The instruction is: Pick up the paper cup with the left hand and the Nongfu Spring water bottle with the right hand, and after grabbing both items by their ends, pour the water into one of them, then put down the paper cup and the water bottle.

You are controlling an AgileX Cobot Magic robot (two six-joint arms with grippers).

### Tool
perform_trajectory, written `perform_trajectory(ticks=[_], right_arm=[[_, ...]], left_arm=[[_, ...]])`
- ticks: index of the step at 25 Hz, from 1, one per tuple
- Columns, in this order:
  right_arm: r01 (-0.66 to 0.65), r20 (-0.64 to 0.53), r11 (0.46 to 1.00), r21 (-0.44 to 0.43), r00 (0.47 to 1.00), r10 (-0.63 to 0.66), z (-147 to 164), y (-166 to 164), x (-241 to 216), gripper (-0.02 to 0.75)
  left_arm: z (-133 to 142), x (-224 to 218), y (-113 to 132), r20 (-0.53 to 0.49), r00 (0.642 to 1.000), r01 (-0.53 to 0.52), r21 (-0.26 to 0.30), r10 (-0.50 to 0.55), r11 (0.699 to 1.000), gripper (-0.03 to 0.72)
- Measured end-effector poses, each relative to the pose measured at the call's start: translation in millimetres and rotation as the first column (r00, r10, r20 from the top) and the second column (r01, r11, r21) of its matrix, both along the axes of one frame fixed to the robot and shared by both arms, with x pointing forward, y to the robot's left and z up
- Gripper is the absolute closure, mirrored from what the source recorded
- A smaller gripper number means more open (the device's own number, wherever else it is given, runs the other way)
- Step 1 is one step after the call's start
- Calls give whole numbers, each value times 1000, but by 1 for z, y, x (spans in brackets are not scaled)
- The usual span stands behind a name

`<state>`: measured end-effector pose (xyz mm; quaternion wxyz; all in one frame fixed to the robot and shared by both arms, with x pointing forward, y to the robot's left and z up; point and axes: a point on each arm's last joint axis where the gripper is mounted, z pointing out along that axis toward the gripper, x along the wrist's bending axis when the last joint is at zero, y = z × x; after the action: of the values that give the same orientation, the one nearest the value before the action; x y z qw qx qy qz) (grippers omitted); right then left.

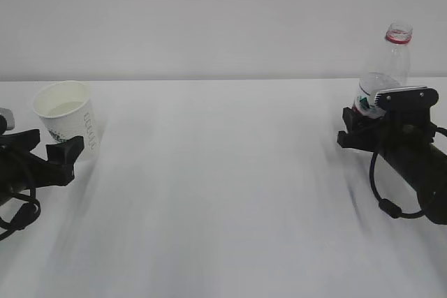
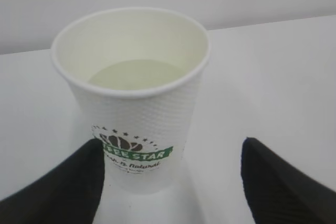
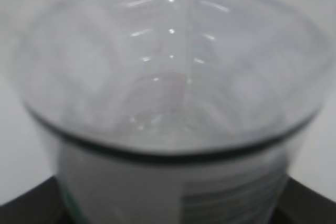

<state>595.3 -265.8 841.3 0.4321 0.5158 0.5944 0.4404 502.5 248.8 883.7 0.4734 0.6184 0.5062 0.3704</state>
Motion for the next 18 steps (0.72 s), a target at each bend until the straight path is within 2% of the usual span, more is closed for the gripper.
perform_trajectory(ticks=[4,7,18], right_arm=[[-5,0,1000,-1,1000,5,0,0,0,162],[-3,9,1000,6,1000,3,1,0,0,122],[2,21,1000,25,1000,-2,10,0,-5,114]], left_arm=[[0,0,0,0,1000,0,0,0,1000,99],[0,0,0,0,1000,1,0,-1,1000,100],[0,0,0,0,1000,2,0,-2,1000,102]])
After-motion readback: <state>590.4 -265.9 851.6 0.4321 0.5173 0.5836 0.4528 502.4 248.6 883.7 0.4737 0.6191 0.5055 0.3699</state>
